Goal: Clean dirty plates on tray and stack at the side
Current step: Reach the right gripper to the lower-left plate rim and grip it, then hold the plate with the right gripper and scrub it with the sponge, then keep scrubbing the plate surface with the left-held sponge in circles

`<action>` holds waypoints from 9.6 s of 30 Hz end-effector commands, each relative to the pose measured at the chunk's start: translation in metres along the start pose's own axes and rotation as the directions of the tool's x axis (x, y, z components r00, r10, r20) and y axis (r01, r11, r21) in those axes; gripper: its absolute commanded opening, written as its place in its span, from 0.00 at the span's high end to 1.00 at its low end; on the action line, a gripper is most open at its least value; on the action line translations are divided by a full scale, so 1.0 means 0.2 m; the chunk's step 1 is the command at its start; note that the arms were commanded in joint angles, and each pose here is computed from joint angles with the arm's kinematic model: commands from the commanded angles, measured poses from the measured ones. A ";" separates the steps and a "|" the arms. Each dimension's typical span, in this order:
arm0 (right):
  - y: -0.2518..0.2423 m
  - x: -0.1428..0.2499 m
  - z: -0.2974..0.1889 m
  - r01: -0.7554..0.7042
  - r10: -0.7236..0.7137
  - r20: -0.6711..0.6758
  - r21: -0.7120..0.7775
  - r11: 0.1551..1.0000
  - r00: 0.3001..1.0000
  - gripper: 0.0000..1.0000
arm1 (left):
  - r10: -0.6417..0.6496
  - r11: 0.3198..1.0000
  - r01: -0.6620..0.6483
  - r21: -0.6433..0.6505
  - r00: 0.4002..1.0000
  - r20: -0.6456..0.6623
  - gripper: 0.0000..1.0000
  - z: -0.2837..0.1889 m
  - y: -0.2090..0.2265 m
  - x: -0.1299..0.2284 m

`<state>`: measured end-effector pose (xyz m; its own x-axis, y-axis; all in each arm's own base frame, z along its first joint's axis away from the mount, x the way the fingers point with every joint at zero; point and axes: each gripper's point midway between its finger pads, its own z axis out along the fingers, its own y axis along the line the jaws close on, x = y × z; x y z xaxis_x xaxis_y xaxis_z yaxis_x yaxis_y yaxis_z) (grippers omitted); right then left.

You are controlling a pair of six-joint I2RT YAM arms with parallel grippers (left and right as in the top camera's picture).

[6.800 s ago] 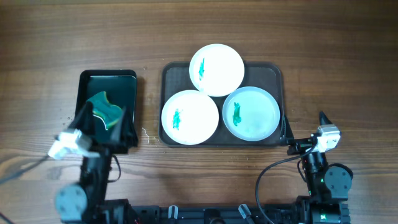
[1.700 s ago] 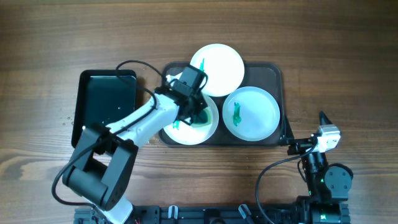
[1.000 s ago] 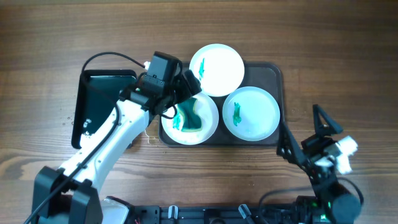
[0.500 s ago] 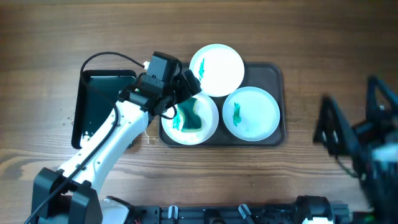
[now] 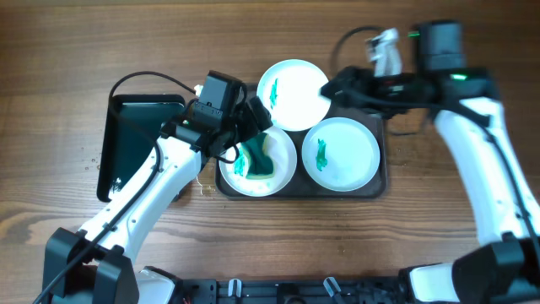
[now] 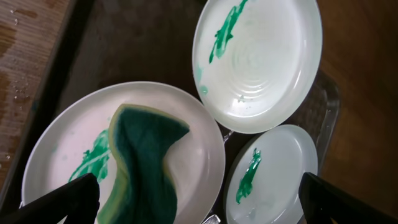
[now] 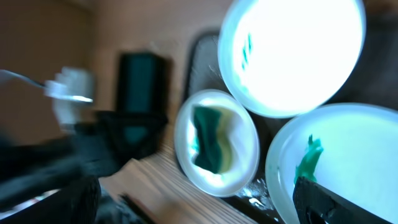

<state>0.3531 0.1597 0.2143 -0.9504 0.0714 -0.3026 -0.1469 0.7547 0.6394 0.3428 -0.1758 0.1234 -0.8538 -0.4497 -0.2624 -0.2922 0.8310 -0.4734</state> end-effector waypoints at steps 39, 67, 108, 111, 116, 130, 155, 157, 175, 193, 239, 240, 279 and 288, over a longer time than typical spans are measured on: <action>-0.38 0.45 0.90 0.290 -0.140 -0.470 0.262 0.921 0.872 0.45 | -0.321 0.912 0.323 -0.254 0.946 0.052 0.00 -0.12 0.55 -0.17; -0.37 0.46 0.95 0.232 -0.111 -0.438 0.235 0.944 0.892 0.80 | 0.217 0.969 -0.242 -0.043 0.924 -0.316 0.35 0.34 0.22 0.37; -0.39 0.45 0.94 0.234 -0.109 -0.435 0.246 0.941 0.894 0.84 | 0.121 0.880 -0.210 -0.426 0.967 -0.225 0.96 0.40 0.61 0.25; -0.39 0.45 0.94 0.235 -0.110 -0.433 0.246 0.940 0.894 0.84 | 0.105 0.860 -0.189 -0.475 0.975 -0.197 0.96 0.37 0.66 0.21; -0.39 0.45 0.93 0.234 -0.108 -0.435 0.247 0.940 0.894 0.85 | 0.095 0.871 -0.160 -0.464 0.983 -0.159 0.96 0.35 0.64 0.14; -0.39 0.45 0.94 0.234 -0.109 -0.435 0.246 0.940 0.894 0.92 | 0.139 0.965 -0.181 -0.192 0.967 -0.213 0.96 0.32 0.37 0.18; -0.39 0.45 0.94 0.236 -0.112 -0.432 0.245 0.940 0.895 0.96 | 0.173 0.747 -0.090 -0.659 0.983 0.062 0.96 0.25 0.92 0.04; -0.39 0.45 0.94 0.237 -0.113 -0.432 0.245 0.940 0.895 0.96 | 0.180 0.749 -0.083 -0.657 0.980 0.082 0.96 0.24 0.90 0.02; -0.39 0.44 0.94 0.239 -0.117 -0.430 0.244 0.940 0.895 0.96 | 0.217 0.968 -0.231 -0.098 0.967 -0.132 0.96 0.34 0.40 0.23; -0.39 0.44 0.94 0.240 -0.118 -0.428 0.243 0.940 0.896 0.96 | 0.251 0.780 -0.149 -0.608 0.964 0.086 0.96 0.23 0.89 0.00; -0.49 0.29 0.90 0.166 -0.039 -0.279 0.451 0.877 0.960 0.96 | 0.271 0.962 -0.272 -0.003 0.962 -0.029 0.96 0.18 0.28 0.08; -0.49 0.29 0.90 0.165 -0.038 -0.279 0.450 0.877 0.960 0.96 | 0.273 0.962 -0.273 -0.005 0.961 -0.034 0.96 0.20 0.29 0.09; -0.40 0.39 0.97 0.173 -0.054 -0.360 0.309 0.935 0.931 0.96 | 0.300 0.836 -0.224 -0.502 0.951 0.076 0.96 0.33 0.73 -0.10; -0.40 0.39 0.97 0.173 -0.054 -0.360 0.309 0.935 0.932 0.96 | 0.321 0.885 -0.228 -0.405 0.931 0.177 0.96 0.24 0.54 -0.19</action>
<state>0.3464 0.2407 0.0151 -0.9722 -0.2159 -0.0906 -0.2341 0.9020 0.3627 0.3475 -0.0984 0.0158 -0.8727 -0.1986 -0.4461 -0.2031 0.9784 -0.0382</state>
